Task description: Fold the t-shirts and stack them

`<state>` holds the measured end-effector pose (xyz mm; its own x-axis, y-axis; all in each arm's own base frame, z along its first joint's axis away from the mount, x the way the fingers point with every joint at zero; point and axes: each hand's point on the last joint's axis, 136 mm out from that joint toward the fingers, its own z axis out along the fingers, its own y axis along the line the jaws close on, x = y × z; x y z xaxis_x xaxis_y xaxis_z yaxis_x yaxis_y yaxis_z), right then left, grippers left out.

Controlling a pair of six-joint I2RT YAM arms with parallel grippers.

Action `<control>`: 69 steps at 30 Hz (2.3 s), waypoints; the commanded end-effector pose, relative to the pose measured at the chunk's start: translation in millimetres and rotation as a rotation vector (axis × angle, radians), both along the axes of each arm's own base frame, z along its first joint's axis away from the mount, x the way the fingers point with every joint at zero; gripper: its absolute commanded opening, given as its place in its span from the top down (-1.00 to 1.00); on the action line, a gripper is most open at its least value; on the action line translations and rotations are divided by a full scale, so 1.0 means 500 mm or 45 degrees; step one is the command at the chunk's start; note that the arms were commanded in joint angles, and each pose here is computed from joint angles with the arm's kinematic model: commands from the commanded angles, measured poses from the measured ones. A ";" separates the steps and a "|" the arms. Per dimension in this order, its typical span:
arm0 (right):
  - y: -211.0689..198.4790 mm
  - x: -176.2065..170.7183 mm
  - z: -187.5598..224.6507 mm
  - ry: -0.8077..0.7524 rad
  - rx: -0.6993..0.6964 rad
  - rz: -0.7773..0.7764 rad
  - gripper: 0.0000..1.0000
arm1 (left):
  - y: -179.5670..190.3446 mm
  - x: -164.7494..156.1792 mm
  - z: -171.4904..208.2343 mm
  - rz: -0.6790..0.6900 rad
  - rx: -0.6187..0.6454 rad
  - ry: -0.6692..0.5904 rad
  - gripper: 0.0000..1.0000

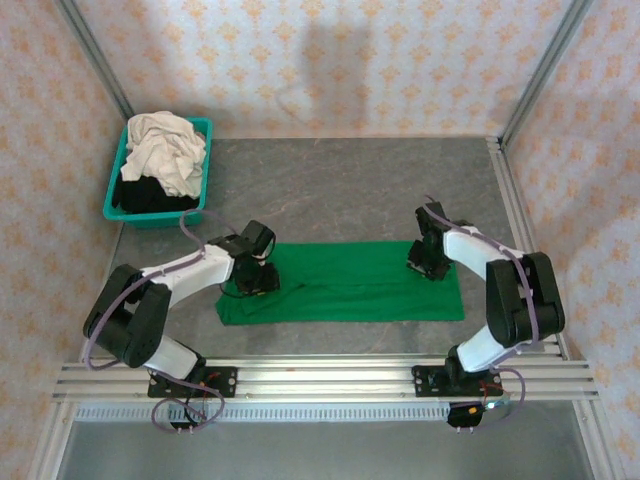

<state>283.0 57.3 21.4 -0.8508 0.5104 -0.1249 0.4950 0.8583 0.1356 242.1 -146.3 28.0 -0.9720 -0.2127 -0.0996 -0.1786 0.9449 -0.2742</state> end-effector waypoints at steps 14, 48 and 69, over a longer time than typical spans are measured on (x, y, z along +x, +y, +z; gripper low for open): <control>-0.007 0.034 -0.014 0.005 -0.047 -0.003 0.37 | 0.010 -0.069 0.097 -0.138 0.056 -0.173 0.93; -0.050 0.053 0.029 -0.051 -0.059 -0.038 0.36 | -0.135 -0.080 0.063 -0.156 -0.116 -0.024 0.14; -0.010 0.063 0.031 -0.114 0.071 -0.038 0.34 | -0.074 0.015 0.053 -0.147 0.074 -0.042 0.07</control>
<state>316.9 52.7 44.0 -0.8245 0.5370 -0.1783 0.4933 0.8366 0.2383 248.9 -194.2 75.5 -0.9762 -0.1308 -0.1732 -0.0727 0.9490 -0.3069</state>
